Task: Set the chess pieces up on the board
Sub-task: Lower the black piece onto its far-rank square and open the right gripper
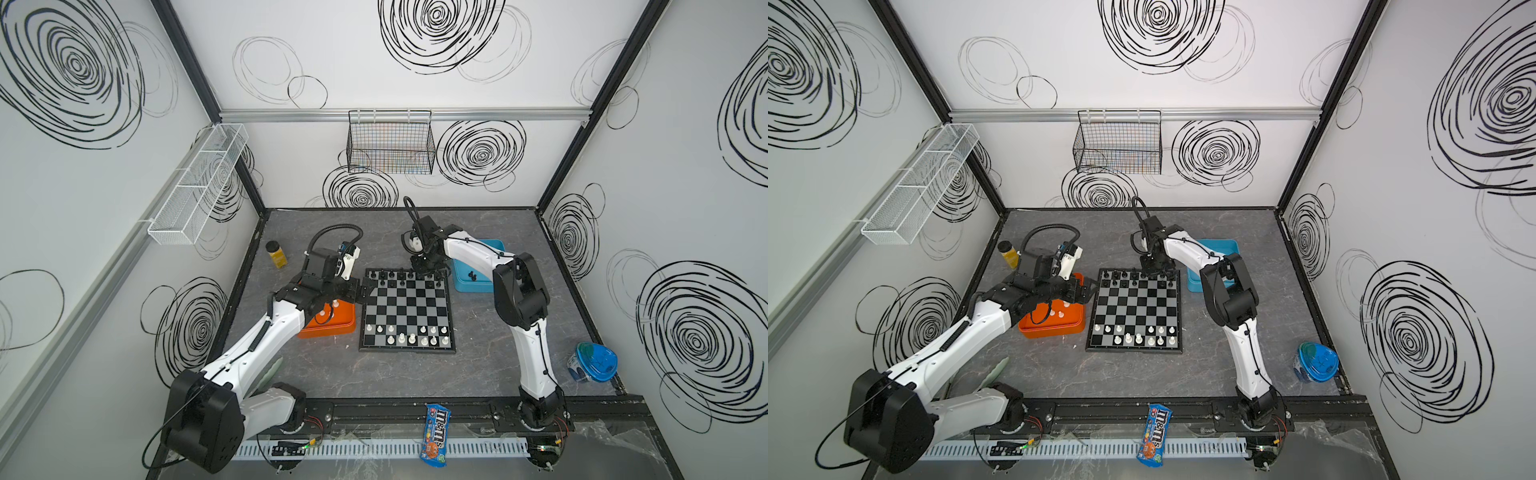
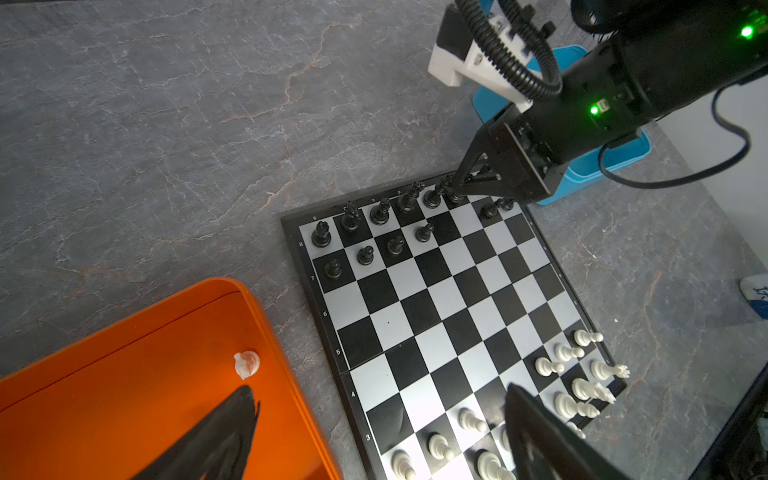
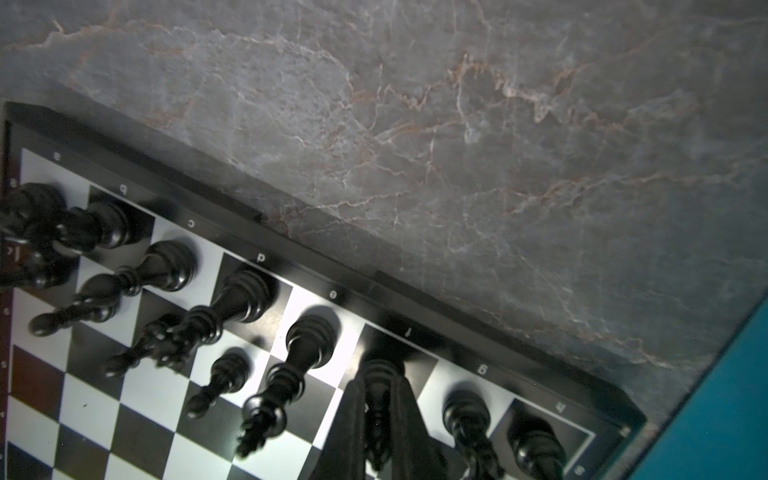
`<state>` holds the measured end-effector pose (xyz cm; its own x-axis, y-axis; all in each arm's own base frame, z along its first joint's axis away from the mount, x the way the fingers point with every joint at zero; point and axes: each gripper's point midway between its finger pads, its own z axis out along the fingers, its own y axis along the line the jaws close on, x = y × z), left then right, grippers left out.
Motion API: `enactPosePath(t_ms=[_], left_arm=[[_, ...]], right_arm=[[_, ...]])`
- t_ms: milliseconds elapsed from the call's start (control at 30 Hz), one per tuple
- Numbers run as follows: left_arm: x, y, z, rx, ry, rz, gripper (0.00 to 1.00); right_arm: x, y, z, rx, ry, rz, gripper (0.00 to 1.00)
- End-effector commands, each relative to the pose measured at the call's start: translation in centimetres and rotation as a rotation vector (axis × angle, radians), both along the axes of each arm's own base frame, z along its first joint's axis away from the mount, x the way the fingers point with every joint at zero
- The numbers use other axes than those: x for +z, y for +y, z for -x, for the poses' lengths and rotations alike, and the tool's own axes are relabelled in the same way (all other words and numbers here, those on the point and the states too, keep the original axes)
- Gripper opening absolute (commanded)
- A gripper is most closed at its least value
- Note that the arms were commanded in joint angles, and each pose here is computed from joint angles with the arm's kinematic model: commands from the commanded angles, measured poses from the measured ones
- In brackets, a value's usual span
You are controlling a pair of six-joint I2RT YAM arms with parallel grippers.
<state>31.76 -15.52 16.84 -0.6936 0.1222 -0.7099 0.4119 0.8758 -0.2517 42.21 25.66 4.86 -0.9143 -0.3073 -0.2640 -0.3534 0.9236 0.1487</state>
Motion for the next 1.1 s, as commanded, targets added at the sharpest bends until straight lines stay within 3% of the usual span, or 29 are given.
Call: enactPosePath(t_ms=[0, 400, 1067], left_arm=[[0.3, -0.3, -0.5, -0.013, -0.032, -0.008, 0.96], [0.2, -0.5, -0.5, -0.016, -0.029, -0.015, 0.96], [0.1, -0.7, -0.6, -0.021, -0.026, -0.019, 0.96]], right_arm=[[-0.7, -0.6, -0.5, -0.009, 0.002, 0.035, 0.11], [-0.9, -1.0, -0.6, -0.020, -0.003, 0.054, 0.12], [0.0, -1.0, -0.9, -0.023, -0.016, 0.046, 0.25]])
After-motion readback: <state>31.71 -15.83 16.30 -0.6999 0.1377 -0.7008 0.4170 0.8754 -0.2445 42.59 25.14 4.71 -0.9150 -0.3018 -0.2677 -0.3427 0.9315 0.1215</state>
